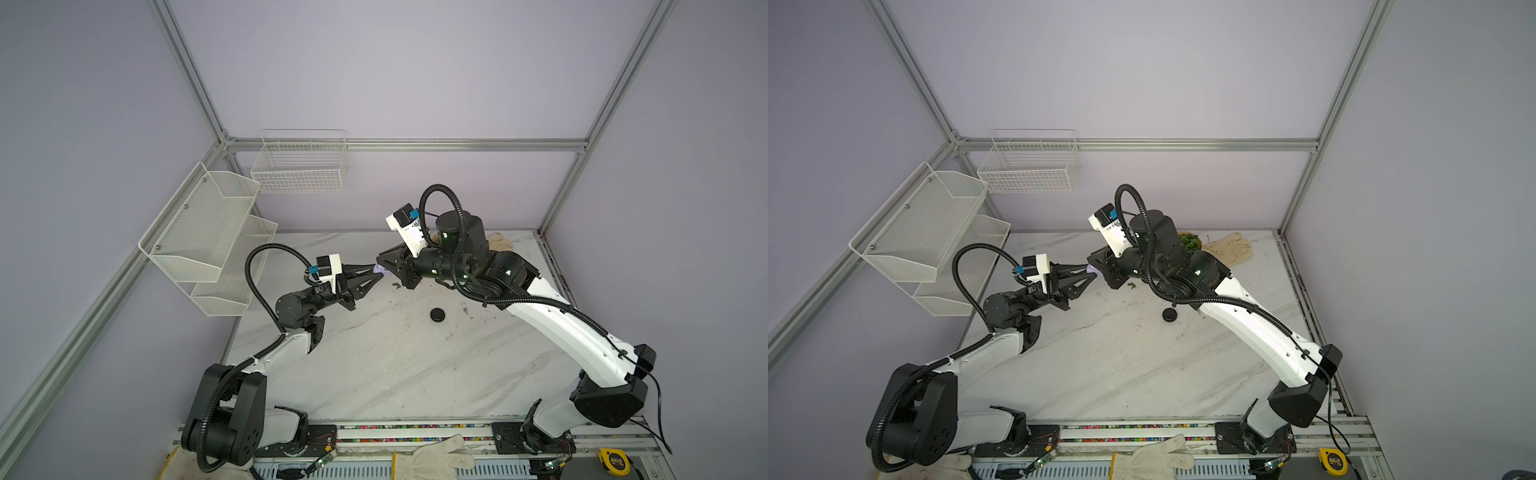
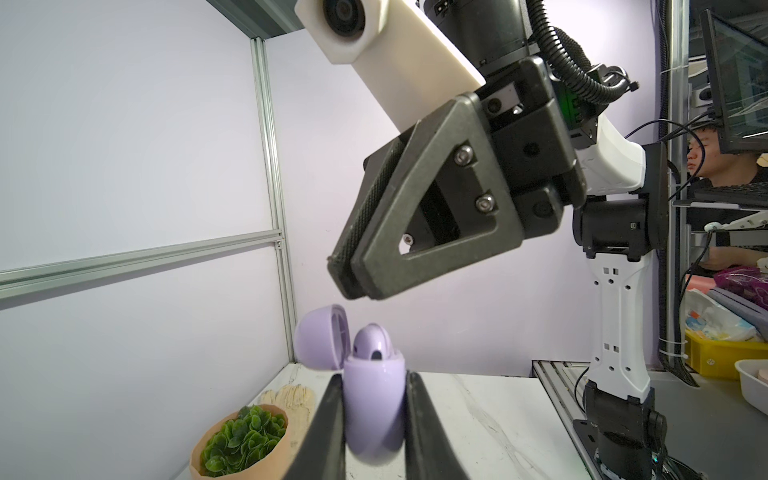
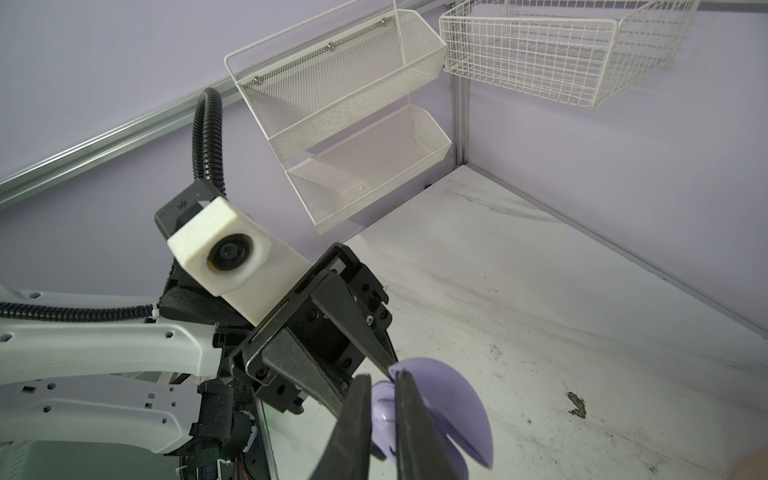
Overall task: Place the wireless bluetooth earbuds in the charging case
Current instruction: 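Push the case lid closed with the right gripper while the left gripper holds the case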
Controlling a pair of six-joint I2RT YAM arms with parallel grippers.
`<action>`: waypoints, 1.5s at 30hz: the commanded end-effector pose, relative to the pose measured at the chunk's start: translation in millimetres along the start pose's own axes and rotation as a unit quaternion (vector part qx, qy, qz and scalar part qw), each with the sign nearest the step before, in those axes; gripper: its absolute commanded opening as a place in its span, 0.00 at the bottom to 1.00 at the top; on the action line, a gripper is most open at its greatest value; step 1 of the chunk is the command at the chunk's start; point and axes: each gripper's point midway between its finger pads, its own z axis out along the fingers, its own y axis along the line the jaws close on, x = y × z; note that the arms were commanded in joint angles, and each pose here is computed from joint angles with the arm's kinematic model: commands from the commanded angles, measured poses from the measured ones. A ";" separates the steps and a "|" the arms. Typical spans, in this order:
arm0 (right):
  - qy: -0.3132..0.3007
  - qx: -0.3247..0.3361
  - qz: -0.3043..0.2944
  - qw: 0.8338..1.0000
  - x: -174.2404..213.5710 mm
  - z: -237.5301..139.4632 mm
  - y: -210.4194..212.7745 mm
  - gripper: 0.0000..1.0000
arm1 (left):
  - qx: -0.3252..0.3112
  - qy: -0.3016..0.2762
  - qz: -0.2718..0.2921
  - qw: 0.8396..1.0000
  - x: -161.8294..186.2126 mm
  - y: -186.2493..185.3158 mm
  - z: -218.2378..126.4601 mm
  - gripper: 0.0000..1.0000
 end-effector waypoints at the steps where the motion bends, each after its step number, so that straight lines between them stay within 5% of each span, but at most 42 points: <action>1: -0.001 -0.003 -0.009 1.000 -0.7 -9.6 5.4 0.16 | 0.006 -0.029 0.045 0.999 -22.6 -1.7 3.2 0.00; 5: -0.018 0.012 -0.017 1.000 -14.9 -19.2 3.4 0.19 | 0.006 -0.027 0.038 0.999 -20.1 -1.9 2.4 0.00; 9: -0.035 0.033 -0.036 0.998 -24.7 -35.3 -4.2 0.35 | 0.012 -0.021 0.022 0.999 -16.4 -5.7 1.2 0.00; 16: -0.008 -0.111 0.022 0.994 -8.5 -43.3 -22.5 0.56 | 0.044 0.001 -0.015 0.999 -9.0 -17.6 1.3 0.00; 22: 0.009 -0.158 0.040 0.987 6.6 -36.0 -22.1 0.69 | 0.064 0.012 -0.033 0.997 -1.7 -26.2 2.9 0.00; 30: 0.020 -0.205 0.082 0.975 19.8 -14.9 -22.0 0.71 | 0.076 0.019 -0.041 0.996 3.4 -29.8 5.6 0.00; 45: 0.036 -0.246 0.102 0.963 27.2 -23.1 -7.4 0.54 | 0.072 0.017 -0.037 0.997 4.2 -27.4 5.6 0.00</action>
